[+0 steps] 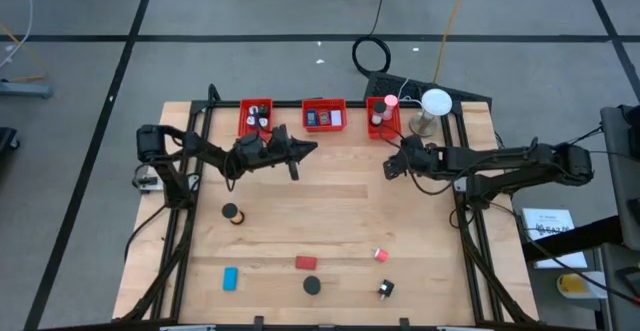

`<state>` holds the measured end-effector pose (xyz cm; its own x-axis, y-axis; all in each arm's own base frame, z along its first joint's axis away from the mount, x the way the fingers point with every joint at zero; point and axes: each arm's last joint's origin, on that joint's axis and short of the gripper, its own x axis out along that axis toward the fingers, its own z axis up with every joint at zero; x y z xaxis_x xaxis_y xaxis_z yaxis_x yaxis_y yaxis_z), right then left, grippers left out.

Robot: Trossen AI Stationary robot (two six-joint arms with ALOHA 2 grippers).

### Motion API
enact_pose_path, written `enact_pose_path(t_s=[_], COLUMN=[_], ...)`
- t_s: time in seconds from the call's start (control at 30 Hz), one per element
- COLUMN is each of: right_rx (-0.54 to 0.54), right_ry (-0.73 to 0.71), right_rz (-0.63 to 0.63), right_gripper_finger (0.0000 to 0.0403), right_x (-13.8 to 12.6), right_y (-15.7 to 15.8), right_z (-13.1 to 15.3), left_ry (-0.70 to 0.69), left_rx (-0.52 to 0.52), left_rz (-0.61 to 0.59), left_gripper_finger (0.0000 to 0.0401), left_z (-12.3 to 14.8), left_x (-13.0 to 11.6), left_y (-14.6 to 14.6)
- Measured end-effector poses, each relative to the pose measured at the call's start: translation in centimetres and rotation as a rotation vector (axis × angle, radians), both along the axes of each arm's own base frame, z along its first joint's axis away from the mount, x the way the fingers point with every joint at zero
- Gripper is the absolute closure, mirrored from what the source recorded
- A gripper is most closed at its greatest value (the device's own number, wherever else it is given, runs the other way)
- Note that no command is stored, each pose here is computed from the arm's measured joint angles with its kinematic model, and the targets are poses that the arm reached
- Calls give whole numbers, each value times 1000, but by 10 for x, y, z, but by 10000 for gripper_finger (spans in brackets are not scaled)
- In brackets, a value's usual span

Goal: Pick & Place Office items
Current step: Put the white charger adapter into the left red bin

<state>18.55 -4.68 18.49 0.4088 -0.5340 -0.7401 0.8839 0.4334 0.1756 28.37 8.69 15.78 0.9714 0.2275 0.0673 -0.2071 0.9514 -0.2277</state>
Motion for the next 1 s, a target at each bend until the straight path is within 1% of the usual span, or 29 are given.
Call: enact_pose_path(t_s=[0.07,0.2,0.33,0.43,0.6,0.77,0.87,1.0], right_rx=[19,81,114,125,199,202,177,171], right_ry=[16,36,1,11,93,151,179,187], right_rz=[-17,-46,-57,-60,-63,-79,-116,-113], right_gripper_finger=[164,181,184,173,147,139,150,184], right_x=[0,-3,-1,3,9,15,16,19], right_y=[-1,-7,-12,-14,-14,-17,-18,-19], right_z=[-4,-6,-2,-7,-26,-41,-47,-51], left_ry=[7,19,17,21,72,111,115,116], left_rx=[20,56,62,54,39,41,43,42], left_rz=[3,6,10,9,7,4,3,4], left_gripper_finger=[383,382,382,382,382,382,382,382], left_z=[0,0,0,2,3,2,2,2], left_x=[0,0,0,4,11,15,16,16], left_y=[1,1,3,4,6,7,7,7])
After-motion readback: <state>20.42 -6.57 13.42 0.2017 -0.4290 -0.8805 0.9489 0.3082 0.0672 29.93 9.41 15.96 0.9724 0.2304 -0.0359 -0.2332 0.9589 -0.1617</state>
